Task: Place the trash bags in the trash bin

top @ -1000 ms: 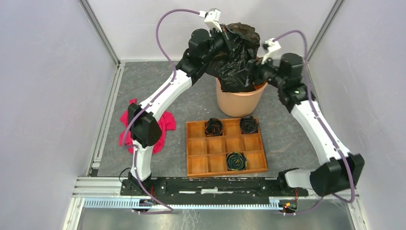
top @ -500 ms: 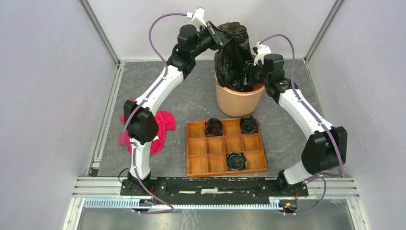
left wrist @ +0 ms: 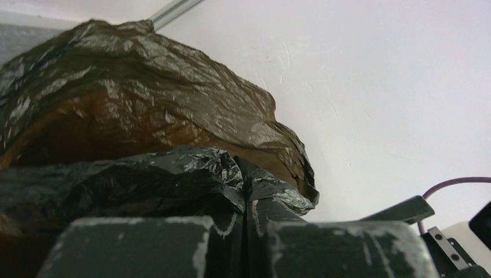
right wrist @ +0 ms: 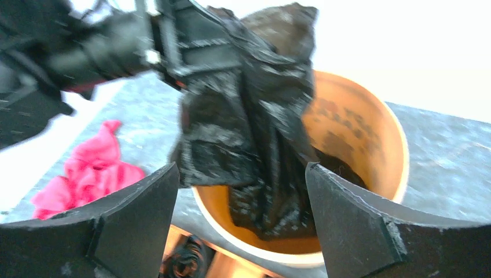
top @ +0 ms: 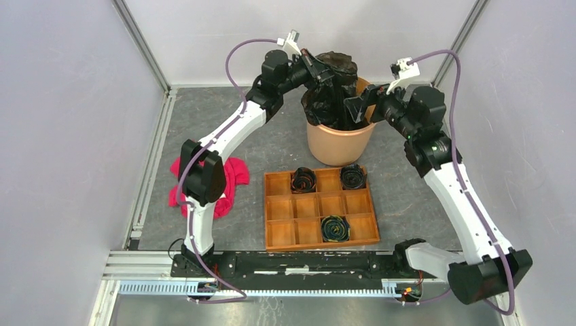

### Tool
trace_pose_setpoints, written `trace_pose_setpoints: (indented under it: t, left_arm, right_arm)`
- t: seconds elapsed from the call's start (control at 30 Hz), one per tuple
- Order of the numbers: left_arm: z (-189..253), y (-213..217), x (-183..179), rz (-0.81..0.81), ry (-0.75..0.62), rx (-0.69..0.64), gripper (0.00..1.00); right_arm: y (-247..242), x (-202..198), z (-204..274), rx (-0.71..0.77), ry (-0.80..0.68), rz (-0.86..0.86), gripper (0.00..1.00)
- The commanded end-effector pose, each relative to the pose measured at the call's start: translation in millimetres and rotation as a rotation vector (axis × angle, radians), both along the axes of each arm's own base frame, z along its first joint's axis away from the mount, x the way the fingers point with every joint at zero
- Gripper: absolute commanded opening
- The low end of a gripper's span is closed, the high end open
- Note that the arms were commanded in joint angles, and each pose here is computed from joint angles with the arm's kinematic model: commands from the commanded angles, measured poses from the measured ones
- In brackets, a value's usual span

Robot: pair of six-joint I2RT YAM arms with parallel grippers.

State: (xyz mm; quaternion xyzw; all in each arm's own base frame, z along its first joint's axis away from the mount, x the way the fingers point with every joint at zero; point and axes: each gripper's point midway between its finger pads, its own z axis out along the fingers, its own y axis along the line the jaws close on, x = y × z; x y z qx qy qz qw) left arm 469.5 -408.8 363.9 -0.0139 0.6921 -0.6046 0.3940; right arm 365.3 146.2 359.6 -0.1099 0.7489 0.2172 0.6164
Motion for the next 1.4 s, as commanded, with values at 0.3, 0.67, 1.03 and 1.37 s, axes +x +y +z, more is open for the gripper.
trace_pose_setpoints:
  t: [0.3, 0.67, 1.03, 1.37]
  left_arm:
    - [61, 10, -41, -0.042, -0.003, -0.158, 0.02]
    - [65, 6, -47, -0.071, 0.012, -0.180, 0.03]
    - [69, 0, -54, -0.128, 0.006, -0.206, 0.15]
    - [67, 2, -55, -0.149, -0.040, -0.133, 0.39]
  right_arm:
    - [91, 7, 2, 0.266, -0.094, 0.228, 0.76]
    - [108, 24, 17, 0.381, -0.153, 0.245, 0.64]
    - [91, 47, 20, 0.299, -0.206, 0.092, 0.59]
    - [98, 40, 18, 0.332, -0.203, 0.160, 0.00]
